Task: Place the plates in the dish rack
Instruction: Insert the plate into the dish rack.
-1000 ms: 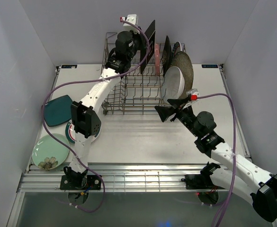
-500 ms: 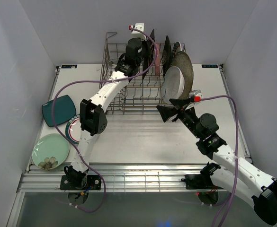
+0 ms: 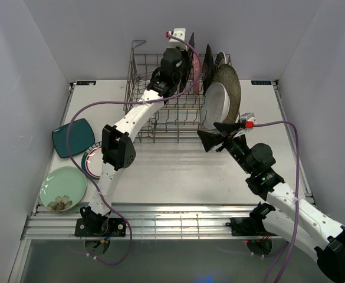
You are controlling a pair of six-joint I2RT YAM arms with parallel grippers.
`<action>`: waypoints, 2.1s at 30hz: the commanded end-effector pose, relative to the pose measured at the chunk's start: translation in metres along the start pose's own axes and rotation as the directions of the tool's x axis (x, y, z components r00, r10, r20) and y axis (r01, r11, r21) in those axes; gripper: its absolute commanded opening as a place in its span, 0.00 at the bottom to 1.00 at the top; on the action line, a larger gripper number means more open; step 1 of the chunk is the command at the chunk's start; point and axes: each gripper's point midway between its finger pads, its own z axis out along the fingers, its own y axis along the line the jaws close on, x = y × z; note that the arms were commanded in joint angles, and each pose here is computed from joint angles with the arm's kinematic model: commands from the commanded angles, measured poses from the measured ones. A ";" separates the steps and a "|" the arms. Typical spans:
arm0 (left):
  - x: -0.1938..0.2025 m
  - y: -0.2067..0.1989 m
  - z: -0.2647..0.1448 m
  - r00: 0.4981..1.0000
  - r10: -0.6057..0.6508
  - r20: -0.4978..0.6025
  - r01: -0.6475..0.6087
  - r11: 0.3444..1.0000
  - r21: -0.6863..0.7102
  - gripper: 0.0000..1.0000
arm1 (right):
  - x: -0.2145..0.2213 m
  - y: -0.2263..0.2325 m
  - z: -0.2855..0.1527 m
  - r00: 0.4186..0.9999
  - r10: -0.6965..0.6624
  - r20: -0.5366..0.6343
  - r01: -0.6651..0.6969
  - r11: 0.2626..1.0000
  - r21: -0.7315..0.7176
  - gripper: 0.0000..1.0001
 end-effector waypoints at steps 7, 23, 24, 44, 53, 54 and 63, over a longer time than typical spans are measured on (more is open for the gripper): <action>-0.146 -0.045 -0.034 0.926 -0.106 0.362 0.057 0.988 0.144 0.00 | -0.010 -0.002 -0.004 0.999 -0.020 0.047 0.020 1.000 0.013 0.90; -0.142 -0.051 -0.043 0.918 -0.081 0.389 0.061 0.996 0.063 0.00 | -0.010 -0.003 -0.012 0.998 -0.033 0.053 0.032 0.999 0.018 0.90; -0.143 -0.051 -0.044 0.917 -0.080 0.390 0.062 0.996 0.059 0.00 | -0.011 -0.003 -0.012 0.998 -0.033 0.053 0.032 0.999 0.020 0.90; -0.147 -0.039 -0.055 0.883 -0.051 0.467 0.084 0.995 -0.050 0.00 | -0.012 -0.005 -0.017 0.997 -0.041 0.059 0.039 0.999 0.028 0.90; -0.153 -0.037 -0.063 0.860 -0.003 0.510 0.050 0.996 -0.079 0.00 | -0.012 -0.004 -0.017 0.997 -0.042 0.058 0.041 0.999 0.027 0.90; -0.154 -0.037 -0.063 0.859 0.002 0.512 0.046 0.996 -0.080 0.00 | -0.013 -0.004 -0.017 0.997 -0.042 0.060 0.041 0.999 0.026 0.90; -0.159 -0.043 -0.063 0.851 -0.005 0.526 0.041 0.997 -0.058 0.00 | -0.013 -0.005 -0.019 0.997 -0.045 0.061 0.043 0.999 0.032 0.90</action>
